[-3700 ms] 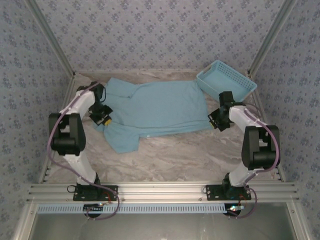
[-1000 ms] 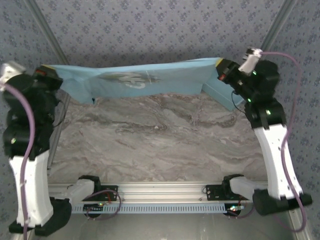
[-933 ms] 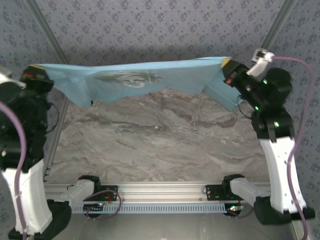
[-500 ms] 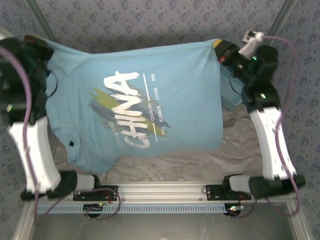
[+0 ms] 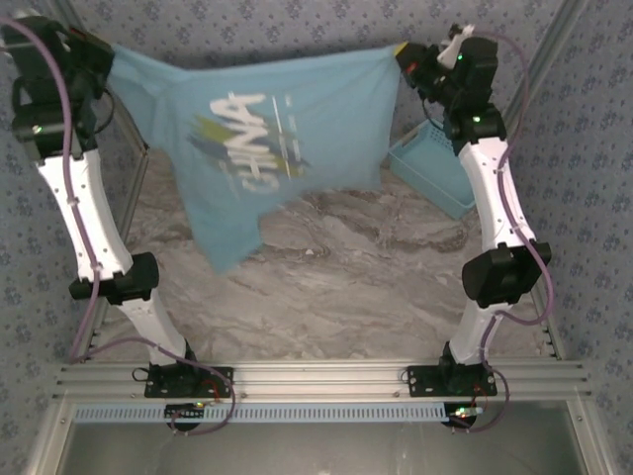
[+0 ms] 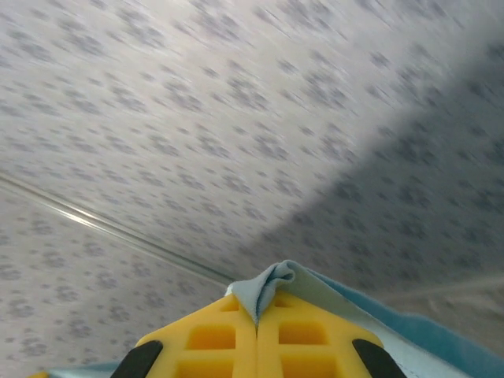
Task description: Fold and stack the t-shirts
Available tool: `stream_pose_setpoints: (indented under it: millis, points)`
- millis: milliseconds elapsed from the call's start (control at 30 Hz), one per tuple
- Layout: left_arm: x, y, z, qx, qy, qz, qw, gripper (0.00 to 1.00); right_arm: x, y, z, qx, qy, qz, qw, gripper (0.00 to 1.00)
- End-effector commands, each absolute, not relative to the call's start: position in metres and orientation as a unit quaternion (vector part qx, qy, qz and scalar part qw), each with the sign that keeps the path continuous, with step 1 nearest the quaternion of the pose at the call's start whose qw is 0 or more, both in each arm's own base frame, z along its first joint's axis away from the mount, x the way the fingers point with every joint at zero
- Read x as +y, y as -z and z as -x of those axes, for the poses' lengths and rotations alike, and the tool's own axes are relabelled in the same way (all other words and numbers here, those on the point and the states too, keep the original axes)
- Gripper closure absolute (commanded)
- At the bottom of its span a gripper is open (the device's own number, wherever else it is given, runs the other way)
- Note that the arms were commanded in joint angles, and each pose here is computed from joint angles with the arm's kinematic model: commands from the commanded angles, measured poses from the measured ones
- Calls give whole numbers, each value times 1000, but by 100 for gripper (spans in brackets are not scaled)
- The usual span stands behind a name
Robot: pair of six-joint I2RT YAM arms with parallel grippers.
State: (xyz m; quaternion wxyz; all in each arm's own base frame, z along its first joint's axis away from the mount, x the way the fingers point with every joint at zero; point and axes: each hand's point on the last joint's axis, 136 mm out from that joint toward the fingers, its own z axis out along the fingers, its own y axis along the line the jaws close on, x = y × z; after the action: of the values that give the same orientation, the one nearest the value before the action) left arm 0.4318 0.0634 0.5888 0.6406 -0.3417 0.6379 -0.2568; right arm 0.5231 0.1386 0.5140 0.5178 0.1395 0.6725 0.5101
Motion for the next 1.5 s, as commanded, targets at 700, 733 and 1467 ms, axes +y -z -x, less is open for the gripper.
stream_pose_setpoints:
  millis: [700,733,1467]
  points:
    - [-53,-121,-245,817,241,510,115,100,132,-107,-418,870,-350,-300,174,100]
    - [-57,-106,-236,824,230,508,96,100,132,-89,-409,884,-329,-294,152,100]
    - [-85,-67,-139,770,189,610,-17,100,76,-66,-298,944,-133,-286,96,100]
